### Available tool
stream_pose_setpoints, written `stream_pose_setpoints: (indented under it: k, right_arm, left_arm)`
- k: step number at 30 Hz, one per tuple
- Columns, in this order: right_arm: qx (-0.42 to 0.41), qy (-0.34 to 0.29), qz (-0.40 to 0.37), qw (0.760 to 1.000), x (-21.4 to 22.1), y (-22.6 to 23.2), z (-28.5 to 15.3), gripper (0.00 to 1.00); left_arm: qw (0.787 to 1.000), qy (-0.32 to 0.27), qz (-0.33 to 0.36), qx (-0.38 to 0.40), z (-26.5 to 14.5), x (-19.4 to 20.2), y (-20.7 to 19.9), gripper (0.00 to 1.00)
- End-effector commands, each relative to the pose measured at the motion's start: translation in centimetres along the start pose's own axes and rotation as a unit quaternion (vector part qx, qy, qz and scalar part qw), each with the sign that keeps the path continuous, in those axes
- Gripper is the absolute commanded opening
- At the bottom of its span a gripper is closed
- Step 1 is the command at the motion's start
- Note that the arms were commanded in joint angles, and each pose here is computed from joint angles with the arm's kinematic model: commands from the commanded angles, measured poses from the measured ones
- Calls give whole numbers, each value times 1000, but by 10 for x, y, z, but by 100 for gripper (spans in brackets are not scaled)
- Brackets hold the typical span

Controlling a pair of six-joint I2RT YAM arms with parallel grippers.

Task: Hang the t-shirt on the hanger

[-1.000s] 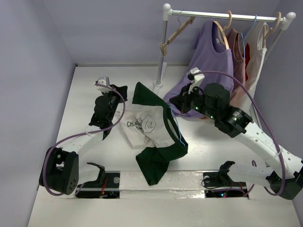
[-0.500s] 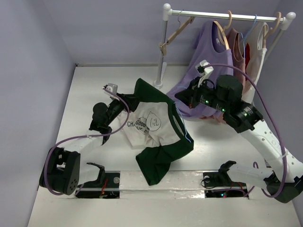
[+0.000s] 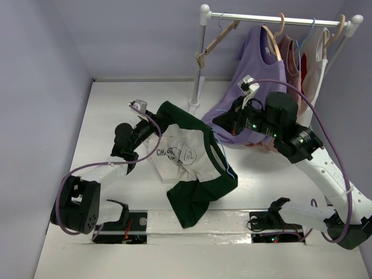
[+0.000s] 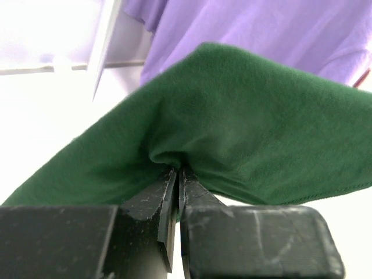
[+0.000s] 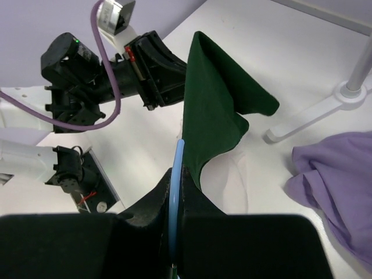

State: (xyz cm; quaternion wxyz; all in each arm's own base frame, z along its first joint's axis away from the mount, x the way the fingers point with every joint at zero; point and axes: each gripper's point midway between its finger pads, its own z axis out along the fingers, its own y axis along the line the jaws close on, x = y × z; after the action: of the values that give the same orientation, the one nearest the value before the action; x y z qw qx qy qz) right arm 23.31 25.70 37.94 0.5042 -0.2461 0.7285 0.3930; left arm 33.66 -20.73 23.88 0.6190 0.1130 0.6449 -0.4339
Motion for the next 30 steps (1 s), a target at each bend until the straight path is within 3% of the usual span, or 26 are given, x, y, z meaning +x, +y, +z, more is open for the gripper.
stream_pose_setpoints:
  k: [1, 9, 20, 26, 29, 30]
  right_arm:
    - [-16, -35, -10, 999, -26, 12, -11, 0]
    - [30, -10, -11, 999, -3, -7, -15, 0]
    - [104, 20, -6, 994, 40, -38, -29, 0]
    - [146, -8, -22, 989, 21, -47, -42, 0]
    - [130, -16, -29, 991, -9, -30, -30, 0]
    - [116, -59, -41, 991, -52, -10, -39, 0]
  left_arm:
    - [996, -83, 36, 5, -2, -55, -18, 0]
    - [977, -134, -9, -168, -28, -94, 27, 0]
    - [962, -149, -49, -223, -35, -107, 46, 0]
    - [956, -174, -57, -230, -44, -121, 42, 0]
    - [956, -187, -67, -218, -44, -134, 33, 0]
    - [955, -190, -78, -214, -42, -137, 31, 0]
